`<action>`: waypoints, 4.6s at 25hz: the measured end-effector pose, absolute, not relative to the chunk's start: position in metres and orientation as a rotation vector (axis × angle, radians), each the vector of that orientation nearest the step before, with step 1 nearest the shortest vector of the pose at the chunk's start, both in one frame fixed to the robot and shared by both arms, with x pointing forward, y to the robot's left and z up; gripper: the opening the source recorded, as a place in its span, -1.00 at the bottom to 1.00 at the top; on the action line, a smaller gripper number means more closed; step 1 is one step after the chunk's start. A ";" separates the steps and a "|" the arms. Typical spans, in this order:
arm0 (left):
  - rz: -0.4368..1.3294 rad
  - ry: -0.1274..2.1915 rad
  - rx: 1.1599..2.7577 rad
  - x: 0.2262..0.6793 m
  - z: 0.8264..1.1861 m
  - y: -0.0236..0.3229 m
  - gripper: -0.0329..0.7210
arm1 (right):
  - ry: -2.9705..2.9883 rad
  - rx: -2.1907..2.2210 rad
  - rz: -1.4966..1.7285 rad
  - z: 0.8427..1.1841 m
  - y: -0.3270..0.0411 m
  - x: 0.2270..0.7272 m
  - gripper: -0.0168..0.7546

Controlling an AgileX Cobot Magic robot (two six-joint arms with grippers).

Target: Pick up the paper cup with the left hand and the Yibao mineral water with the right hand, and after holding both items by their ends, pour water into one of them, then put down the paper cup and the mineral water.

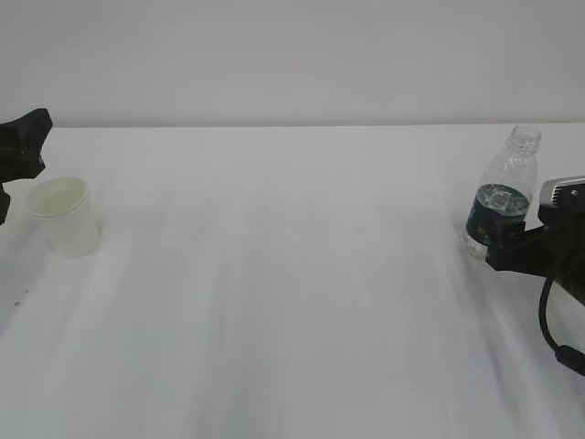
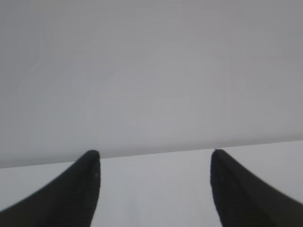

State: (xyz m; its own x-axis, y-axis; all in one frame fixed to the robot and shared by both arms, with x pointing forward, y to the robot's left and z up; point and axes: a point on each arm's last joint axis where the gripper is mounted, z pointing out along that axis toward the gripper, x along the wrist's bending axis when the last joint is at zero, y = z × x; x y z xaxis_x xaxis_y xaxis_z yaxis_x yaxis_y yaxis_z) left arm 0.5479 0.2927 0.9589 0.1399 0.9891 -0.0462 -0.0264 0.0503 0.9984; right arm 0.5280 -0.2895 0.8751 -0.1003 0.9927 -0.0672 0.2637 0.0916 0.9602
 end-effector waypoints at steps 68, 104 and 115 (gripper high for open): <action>1.244 1.095 1.224 0.439 1.101 0.299 0.41 | 1.398 1.141 1.157 1.030 -0.289 0.437 0.58; 1.209 1.301 1.235 0.349 1.116 0.306 0.41 | 1.394 1.309 0.993 1.079 -0.302 0.343 0.58; 1.132 1.412 1.259 0.327 1.108 0.307 0.40 | 1.562 1.302 1.001 1.075 -0.293 0.330 0.58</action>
